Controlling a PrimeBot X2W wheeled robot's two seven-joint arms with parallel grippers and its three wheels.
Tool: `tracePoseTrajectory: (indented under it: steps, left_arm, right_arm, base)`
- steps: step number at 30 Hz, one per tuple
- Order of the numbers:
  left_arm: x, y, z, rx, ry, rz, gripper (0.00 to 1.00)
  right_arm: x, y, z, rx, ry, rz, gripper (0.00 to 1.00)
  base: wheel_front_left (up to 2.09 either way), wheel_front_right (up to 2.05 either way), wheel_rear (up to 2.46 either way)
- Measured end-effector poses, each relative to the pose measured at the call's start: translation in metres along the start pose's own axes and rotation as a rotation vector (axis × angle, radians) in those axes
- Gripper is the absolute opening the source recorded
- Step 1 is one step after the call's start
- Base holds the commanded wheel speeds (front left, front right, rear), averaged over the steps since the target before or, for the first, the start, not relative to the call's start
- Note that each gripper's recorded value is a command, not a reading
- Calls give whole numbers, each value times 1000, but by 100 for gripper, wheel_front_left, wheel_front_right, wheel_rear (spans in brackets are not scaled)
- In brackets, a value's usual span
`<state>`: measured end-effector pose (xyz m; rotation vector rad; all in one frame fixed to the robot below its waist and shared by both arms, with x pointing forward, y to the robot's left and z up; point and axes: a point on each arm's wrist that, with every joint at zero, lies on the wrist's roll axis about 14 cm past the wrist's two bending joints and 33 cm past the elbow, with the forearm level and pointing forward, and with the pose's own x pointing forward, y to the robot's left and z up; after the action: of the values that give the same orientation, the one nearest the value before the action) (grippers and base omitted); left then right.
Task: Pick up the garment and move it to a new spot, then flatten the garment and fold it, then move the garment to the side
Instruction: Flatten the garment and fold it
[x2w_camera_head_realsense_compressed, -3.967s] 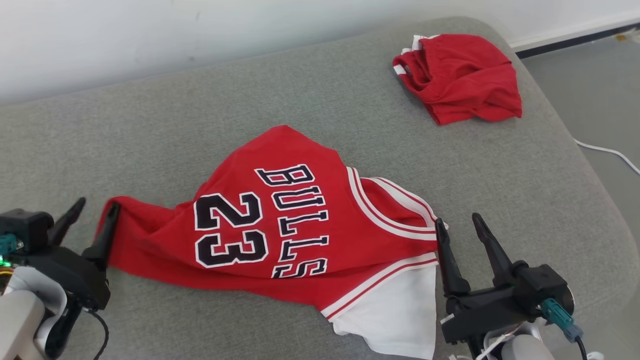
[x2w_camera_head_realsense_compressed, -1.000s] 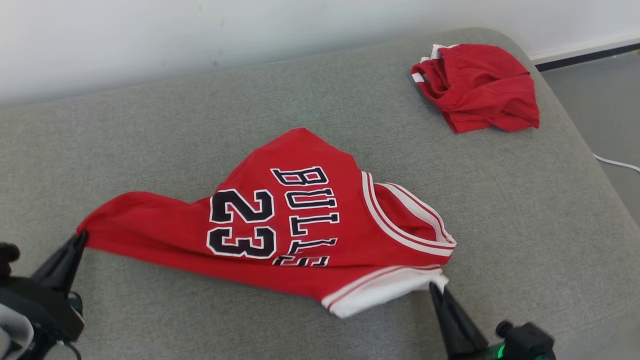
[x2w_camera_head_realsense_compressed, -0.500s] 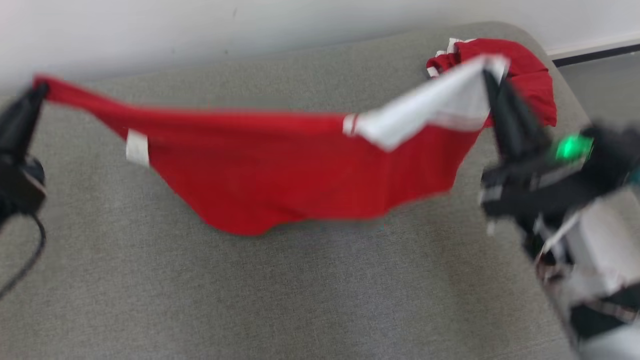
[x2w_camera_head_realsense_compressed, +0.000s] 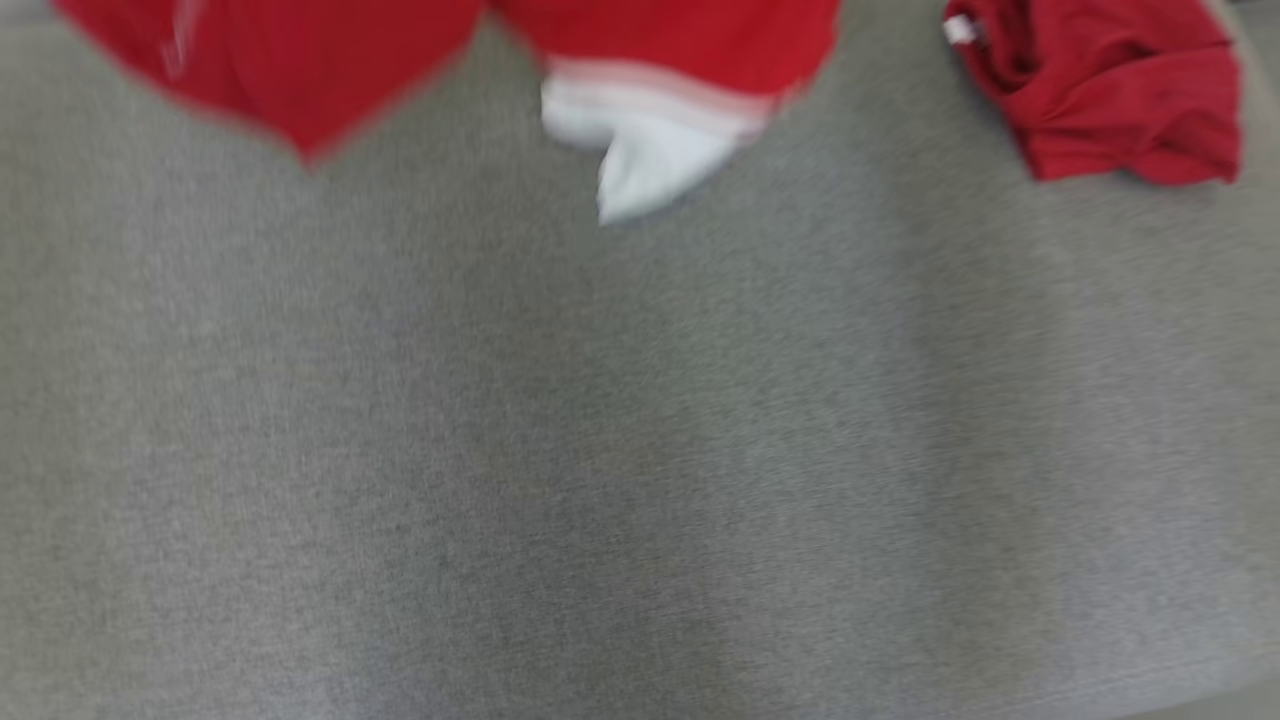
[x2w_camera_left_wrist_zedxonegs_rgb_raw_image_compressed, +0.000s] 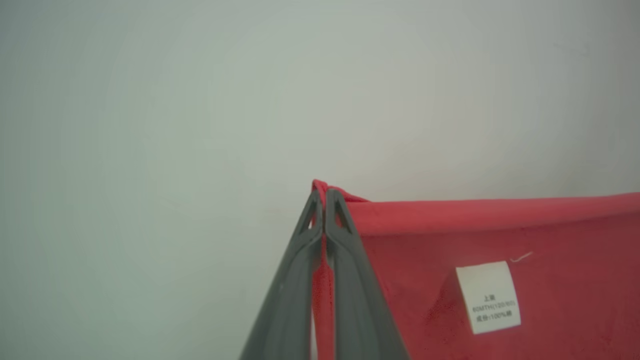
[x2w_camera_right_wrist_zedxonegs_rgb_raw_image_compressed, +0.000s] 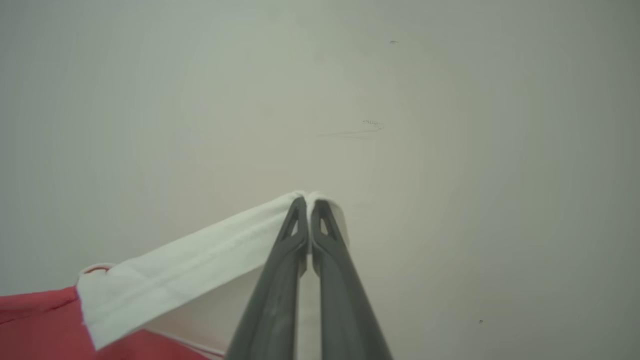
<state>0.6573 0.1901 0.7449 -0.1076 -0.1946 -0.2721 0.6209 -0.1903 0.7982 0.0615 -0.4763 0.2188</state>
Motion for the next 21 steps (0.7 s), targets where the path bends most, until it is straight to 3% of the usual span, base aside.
tracePoseTrajectory:
  steps: [9, 18, 21]
  left_arm:
    - [54, -4, 50, 65, -163, 3, 0]
    - [73, 5, 61, 106, -236, 24, 0]
    - [79, 10, 42, 94, -221, 26, 0]
  right_arm:
    - [69, 17, -15, -49, -30, 17, 0]
    - [101, 35, -28, -58, -68, 40, 0]
    - [106, 45, -45, -55, -58, 62, 0]
  base:
    - [0, 0, 0]
    - [0, 0, 0]
    - [0, 0, 0]
